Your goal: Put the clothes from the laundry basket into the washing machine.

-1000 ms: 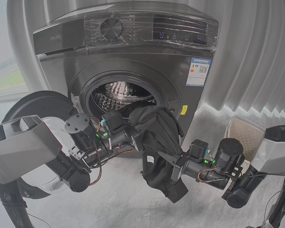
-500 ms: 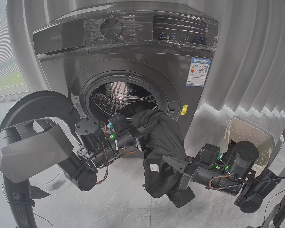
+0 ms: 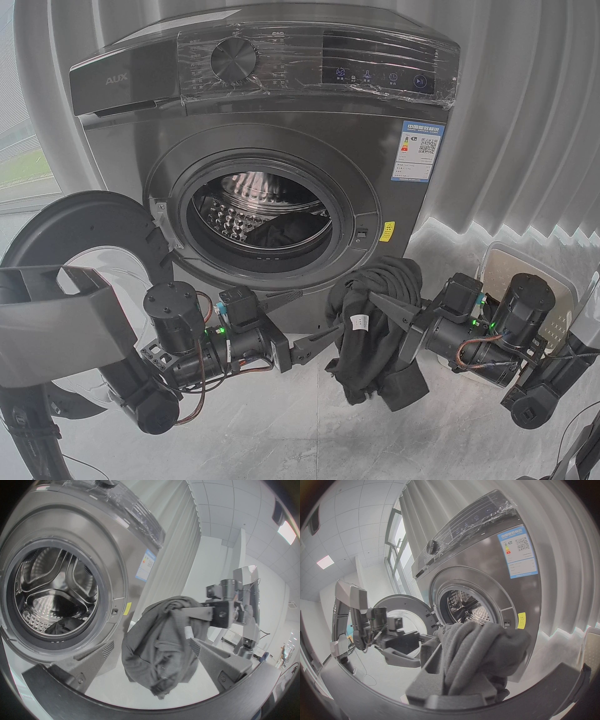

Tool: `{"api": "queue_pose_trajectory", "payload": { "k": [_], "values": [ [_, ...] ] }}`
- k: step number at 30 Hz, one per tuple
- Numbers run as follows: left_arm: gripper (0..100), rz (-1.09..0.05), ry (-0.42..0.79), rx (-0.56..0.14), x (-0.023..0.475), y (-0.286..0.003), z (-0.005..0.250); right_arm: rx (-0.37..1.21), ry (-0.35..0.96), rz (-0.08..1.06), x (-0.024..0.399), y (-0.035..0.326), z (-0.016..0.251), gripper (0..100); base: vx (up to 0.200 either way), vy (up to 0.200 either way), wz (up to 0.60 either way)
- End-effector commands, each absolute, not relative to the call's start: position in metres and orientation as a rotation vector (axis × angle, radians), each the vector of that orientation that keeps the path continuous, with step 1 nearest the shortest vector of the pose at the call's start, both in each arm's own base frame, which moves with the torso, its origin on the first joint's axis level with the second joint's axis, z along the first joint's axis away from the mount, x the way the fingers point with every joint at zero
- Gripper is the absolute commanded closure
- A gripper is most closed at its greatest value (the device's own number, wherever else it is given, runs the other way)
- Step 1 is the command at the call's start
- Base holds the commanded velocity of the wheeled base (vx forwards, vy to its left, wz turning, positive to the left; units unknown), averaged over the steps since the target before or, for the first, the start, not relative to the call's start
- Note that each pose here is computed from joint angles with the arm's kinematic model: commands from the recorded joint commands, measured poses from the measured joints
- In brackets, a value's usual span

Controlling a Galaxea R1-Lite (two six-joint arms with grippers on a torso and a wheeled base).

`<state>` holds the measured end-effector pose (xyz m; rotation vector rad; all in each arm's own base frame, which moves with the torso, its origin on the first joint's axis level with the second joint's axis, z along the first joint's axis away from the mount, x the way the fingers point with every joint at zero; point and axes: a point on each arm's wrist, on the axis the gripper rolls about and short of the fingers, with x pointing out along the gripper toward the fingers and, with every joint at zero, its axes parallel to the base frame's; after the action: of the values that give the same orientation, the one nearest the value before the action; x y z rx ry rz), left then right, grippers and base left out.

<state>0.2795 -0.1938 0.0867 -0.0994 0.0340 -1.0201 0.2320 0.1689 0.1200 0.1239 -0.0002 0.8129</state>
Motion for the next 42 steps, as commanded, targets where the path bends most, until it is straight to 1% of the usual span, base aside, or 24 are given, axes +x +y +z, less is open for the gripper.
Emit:
{"api": "queue_pose_trajectory", "payload": {
  "k": [1,4,6,7,8,9,10,12,15,19,20,24,30,35,42],
  "values": [
    [0,-1.062,-0.001,-0.100,0.267,-0.189,0.103,0.127,-0.012,0.799,0.236,0.166,0.122,100,0.000,0.000,0.00],
    [0,-1.099,-0.006,-0.097,0.264,-0.186,0.107,0.129,-0.013,0.799,0.237,0.167,0.122,100,0.000,0.000,0.00],
    [0,-1.152,0.025,-0.076,0.256,-0.181,0.101,0.129,-0.014,0.800,0.237,0.167,0.122,100,0.000,0.000,0.00],
    [0,-1.152,0.025,-0.076,0.256,-0.181,0.101,0.129,-0.016,0.800,0.237,0.167,0.122,100,0.000,0.000,0.00],
    [0,-1.196,0.026,-0.036,0.251,-0.177,0.097,0.128,-0.020,0.801,0.237,0.168,0.123,100,0.000,0.000,0.00],
    [0,-1.196,0.026,-0.036,0.251,-0.177,0.097,0.128,-0.020,0.801,0.237,0.168,0.123,100,0.000,0.000,0.00],
    [0,-1.226,0.024,-0.003,0.250,-0.173,0.093,0.129,-0.024,0.804,0.237,0.169,0.124,100,0.000,0.000,0.00],
    [0,-1.247,0.023,0.019,0.251,-0.167,0.090,0.131,-0.023,0.809,0.236,0.170,0.124,100,0.000,0.000,0.00],
    [0,-1.285,0.025,0.032,0.251,-0.167,0.086,0.131,-0.024,0.815,0.235,0.171,0.124,100,0.000,0.000,0.00],
    [0,-1.296,0.028,0.038,0.256,-0.171,0.081,0.134,-0.026,0.849,0.232,0.176,0.126,100,0.000,0.000,0.00],
    [0,-1.289,0.019,0.045,0.265,-0.177,0.077,0.133,-0.025,0.876,0.229,0.180,0.126,100,0.000,0.000,0.00],
    [0,-1.285,-0.032,0.096,0.284,-0.186,0.067,0.137,-0.022,0.915,0.222,0.188,0.126,100,0.000,0.000,0.00],
    [0,-1.305,-0.025,0.086,0.288,-0.192,0.062,0.136,-0.024,0.956,0.215,0.196,0.127,100,0.000,0.000,0.00],
    [0,-1.365,-0.013,0.075,0.294,-0.197,0.053,0.145,-0.031,0.992,0.210,0.205,0.129,100,0.000,0.000,0.00],
    [0,-1.367,-0.063,0.075,0.310,-0.209,0.052,0.160,-0.021,1.020,0.203,0.212,0.129,100,0.000,0.000,0.00]
  ]
}}
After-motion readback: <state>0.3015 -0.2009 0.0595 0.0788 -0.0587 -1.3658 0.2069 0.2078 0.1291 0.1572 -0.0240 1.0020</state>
